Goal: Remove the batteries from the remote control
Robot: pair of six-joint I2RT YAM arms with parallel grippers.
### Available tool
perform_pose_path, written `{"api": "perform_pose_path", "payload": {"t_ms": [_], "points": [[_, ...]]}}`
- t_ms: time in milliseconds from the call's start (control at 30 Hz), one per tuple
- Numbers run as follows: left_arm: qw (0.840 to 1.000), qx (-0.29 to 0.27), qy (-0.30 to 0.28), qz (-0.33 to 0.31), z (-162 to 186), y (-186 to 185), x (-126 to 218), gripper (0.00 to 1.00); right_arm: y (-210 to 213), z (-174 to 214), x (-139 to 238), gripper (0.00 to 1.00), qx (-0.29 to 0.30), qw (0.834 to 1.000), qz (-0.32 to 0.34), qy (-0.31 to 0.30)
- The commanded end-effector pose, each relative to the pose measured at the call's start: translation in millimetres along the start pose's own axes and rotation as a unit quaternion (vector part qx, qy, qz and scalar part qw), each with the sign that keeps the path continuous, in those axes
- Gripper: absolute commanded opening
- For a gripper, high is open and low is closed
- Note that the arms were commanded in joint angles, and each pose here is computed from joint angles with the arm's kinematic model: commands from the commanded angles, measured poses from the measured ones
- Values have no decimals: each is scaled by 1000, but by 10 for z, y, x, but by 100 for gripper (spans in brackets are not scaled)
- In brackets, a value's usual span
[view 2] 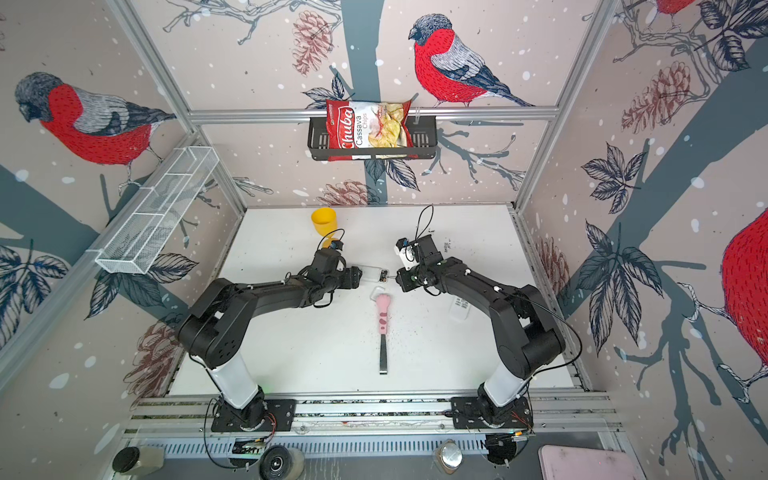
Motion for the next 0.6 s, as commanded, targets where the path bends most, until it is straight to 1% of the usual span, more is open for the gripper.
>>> {"api": "perform_pose_path", "payload": {"t_ms": [0, 267, 400, 433, 567], "points": [[1000, -11, 11, 8, -19, -23, -65, 77, 2, -12, -10, 0, 10, 1000, 3, 1], [1000, -15, 25, 4, -19, -28, -180, 77, 4, -14, -59, 0, 12, 1000, -2, 0], [999, -14, 38, -2, 53, 11, -240, 76, -2, -9, -84, 0, 13, 1000, -1, 3], [999, -14, 30, 3, -34, -33, -250, 76, -4, -11, -90, 0, 14, 1000, -2, 4], [999, -15, 34, 2, -22, -27, -285, 75, -3, -27, -97, 0, 13, 1000, -5, 3]]}}
Point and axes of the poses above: each gripper's point midway between its finger pads, its own x axis back along the fingers, its own y axis along the line the jaws close on, z = x × y, the point moved 8 cm from there along x, back along the fingers, and after that the axes turned 3 degrees about x, right-handed, at the moved point
